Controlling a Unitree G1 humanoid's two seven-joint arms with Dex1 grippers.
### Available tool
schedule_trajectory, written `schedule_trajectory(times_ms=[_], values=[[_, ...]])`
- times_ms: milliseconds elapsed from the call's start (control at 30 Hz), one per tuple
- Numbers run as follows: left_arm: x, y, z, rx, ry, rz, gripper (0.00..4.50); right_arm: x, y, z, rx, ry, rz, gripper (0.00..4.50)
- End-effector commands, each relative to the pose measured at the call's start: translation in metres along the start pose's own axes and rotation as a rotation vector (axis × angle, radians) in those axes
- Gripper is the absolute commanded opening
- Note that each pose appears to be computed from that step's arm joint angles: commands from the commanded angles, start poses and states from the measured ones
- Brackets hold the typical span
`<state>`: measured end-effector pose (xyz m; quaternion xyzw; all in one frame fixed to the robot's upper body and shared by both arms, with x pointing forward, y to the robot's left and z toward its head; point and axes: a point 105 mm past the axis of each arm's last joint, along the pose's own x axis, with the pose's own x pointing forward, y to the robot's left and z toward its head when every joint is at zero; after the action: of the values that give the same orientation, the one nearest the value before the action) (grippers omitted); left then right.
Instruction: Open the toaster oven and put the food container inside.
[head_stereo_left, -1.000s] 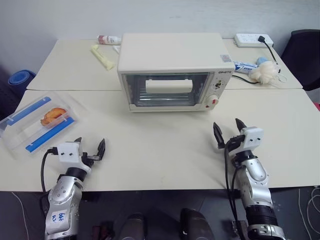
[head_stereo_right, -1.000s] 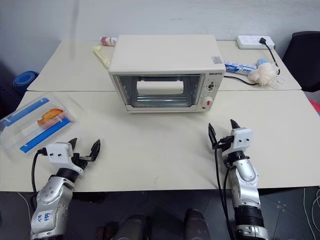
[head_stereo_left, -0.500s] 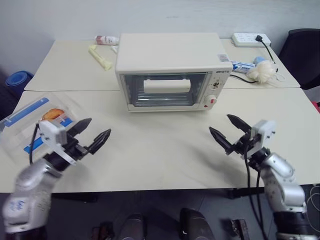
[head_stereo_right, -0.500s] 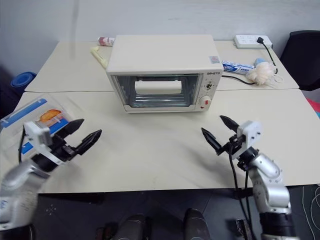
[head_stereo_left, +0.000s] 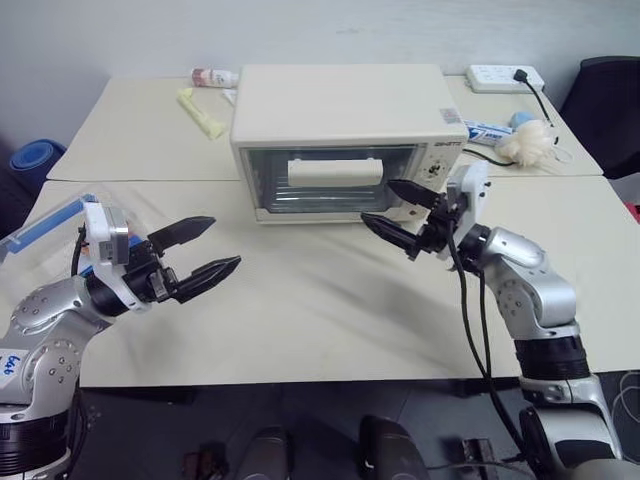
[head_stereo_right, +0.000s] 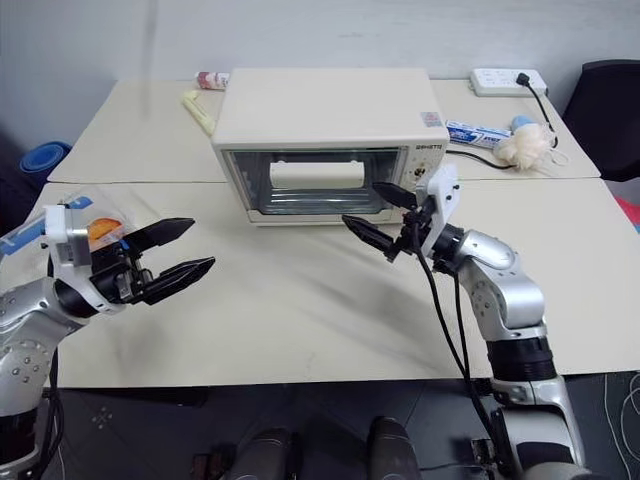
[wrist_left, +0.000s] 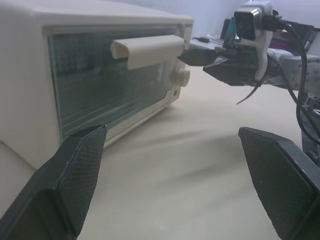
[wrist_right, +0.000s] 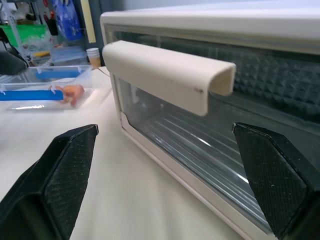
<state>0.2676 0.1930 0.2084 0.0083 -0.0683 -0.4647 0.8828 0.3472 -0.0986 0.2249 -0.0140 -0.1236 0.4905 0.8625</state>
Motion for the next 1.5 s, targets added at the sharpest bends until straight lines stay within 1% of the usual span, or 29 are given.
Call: schedule_trajectory(times_ms=[33,167,200,300,400,567,667,700,800,833,867,933,1000,1067,1167,1300,1333,1433,1500], values=[[0.001,-0.004,0.004,0.043,-0.005,0.005,4.50,0.008,0.014,0.018,-0.040,-0.051,0.084,4.48],[-0.002,-0.001,0.004,0.038,-0.003,0.030,4.50,0.007,0.027,0.018,-0.043,-0.050,0.140,4.48],[-0.004,0.002,0.004,0.034,0.000,0.046,4.50,0.004,0.031,0.014,-0.049,-0.033,0.158,4.48],[-0.010,0.008,0.011,-0.009,-0.003,0.063,4.50,-0.013,0.044,-0.010,-0.091,0.063,0.204,4.48],[-0.013,0.018,0.022,-0.005,-0.025,0.086,3.91,-0.022,0.048,-0.023,-0.105,0.098,0.209,4.50],[-0.001,0.036,0.031,-0.006,-0.065,0.094,2.33,-0.026,0.051,-0.034,-0.140,0.109,0.197,4.50],[0.019,0.051,0.032,0.013,-0.090,0.106,1.42,-0.024,0.049,-0.035,-0.149,0.101,0.187,4.50],[0.027,0.054,0.030,0.016,-0.086,0.100,1.20,-0.023,0.048,-0.036,-0.154,0.101,0.185,4.50],[0.045,0.062,0.024,0.042,-0.074,0.095,0.26,-0.023,0.047,-0.038,-0.170,0.105,0.186,4.50],[0.052,0.063,0.020,0.063,-0.057,0.093,0.05,-0.024,0.046,-0.038,-0.180,0.106,0.176,4.50],[0.056,0.065,0.016,0.089,-0.036,0.097,0.05,-0.025,0.044,-0.038,-0.186,0.105,0.166,4.50],[0.066,0.059,0.011,0.115,-0.018,0.042,0.05,-0.028,0.041,-0.037,-0.195,0.106,0.148,4.50],[0.071,0.048,0.007,0.107,-0.004,-0.028,0.05,-0.035,0.038,-0.037,-0.204,0.112,0.130,4.50],[0.072,0.041,-0.003,0.096,0.046,-0.075,0.05,-0.048,0.036,-0.038,-0.200,0.118,0.100,4.50],[0.070,0.037,-0.011,0.091,0.078,-0.098,0.05,-0.071,0.038,-0.045,-0.204,0.152,0.081,4.50],[0.068,0.027,-0.030,0.115,0.160,-0.133,0.05,-0.114,0.039,-0.055,-0.202,0.221,0.025,4.50],[0.067,0.028,-0.035,0.118,0.179,-0.111,0.05,-0.124,0.037,-0.056,-0.204,0.239,-0.003,4.50],[0.065,0.026,-0.052,0.125,0.234,-0.075,0.05,-0.153,0.028,-0.053,-0.218,0.270,-0.086,4.50],[0.065,0.021,-0.062,0.125,0.259,-0.068,0.05,-0.164,0.019,-0.047,-0.236,0.272,-0.136,4.50]])
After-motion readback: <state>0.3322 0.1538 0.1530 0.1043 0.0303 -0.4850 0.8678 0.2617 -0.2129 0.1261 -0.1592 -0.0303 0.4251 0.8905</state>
